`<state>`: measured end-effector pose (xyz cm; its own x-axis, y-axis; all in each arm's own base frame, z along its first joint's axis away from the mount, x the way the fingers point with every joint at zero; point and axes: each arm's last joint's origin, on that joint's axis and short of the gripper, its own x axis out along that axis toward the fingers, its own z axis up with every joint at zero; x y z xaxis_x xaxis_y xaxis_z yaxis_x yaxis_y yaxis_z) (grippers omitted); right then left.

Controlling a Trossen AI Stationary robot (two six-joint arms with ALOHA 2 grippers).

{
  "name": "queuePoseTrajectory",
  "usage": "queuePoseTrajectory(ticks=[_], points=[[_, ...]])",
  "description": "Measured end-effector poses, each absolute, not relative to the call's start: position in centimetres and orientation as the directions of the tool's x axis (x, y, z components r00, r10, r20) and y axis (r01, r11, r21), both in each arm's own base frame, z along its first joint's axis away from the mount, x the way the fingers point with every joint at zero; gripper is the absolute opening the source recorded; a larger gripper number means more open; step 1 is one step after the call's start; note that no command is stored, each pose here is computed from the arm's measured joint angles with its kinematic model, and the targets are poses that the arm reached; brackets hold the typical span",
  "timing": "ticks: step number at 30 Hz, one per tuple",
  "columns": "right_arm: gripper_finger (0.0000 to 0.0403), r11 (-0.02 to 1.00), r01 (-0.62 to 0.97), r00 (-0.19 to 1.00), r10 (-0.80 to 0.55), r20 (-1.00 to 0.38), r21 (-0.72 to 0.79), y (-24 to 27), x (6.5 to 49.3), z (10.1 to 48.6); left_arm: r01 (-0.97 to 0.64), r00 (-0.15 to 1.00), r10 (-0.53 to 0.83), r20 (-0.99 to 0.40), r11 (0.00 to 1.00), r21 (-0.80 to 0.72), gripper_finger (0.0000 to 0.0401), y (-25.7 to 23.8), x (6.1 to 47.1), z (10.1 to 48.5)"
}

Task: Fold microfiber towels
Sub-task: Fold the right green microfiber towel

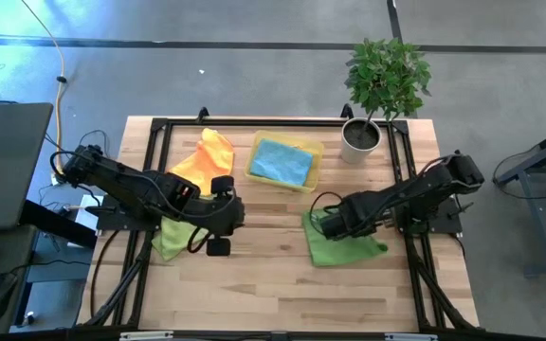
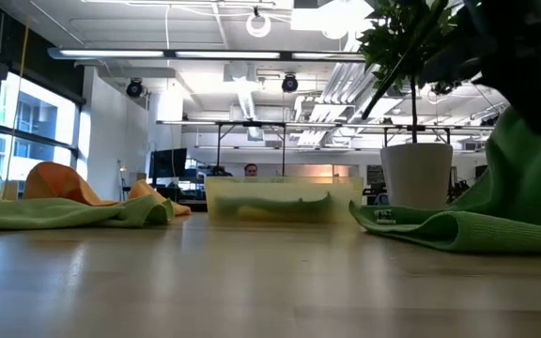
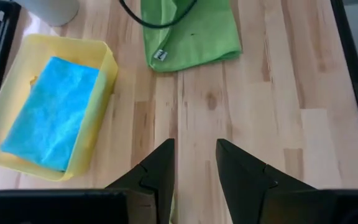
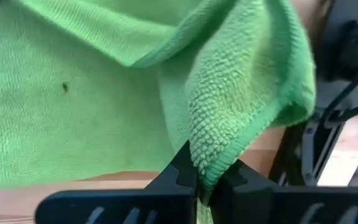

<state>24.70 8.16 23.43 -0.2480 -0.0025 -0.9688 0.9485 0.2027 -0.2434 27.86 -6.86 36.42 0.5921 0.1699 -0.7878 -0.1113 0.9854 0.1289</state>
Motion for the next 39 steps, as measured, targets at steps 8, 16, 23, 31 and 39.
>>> queuePoseTrajectory(ticks=[8,16,23,31,39], points=[[0.0001,0.227,0.954,-0.219,0.078,-0.973,-0.197,9.8,29.1,21.9,-0.092,0.568,0.197,-0.799,0.98,0.176,0.0106,-5.7,27.5,36.5],[0.0,0.213,0.963,-0.168,-0.008,-0.986,-0.166,10.2,33.1,21.2,-0.076,0.557,0.209,-0.804,0.977,0.201,0.0106,-4.7,27.1,36.9],[0.0,0.236,0.967,-0.103,0.004,-0.995,-0.099,9.2,35.8,19.1,-0.057,0.568,0.202,-0.798,0.977,0.207,0.0106,-4.6,26.7,37.2],[0.0,0.243,0.966,-0.05,-0.136,-0.989,-0.083,7.6,36.6,18.7,-0.067,0.577,0.2,-0.792,0.978,0.198,0.0106,-4.5,26.5,37.5],[0.007,0.314,0.946,-0.024,-0.187,-0.982,-0.084,7.3,36.8,18.7,-0.095,0.575,0.2,-0.793,0.979,0.178,0.0106,-4.5,26.5,37.4]])
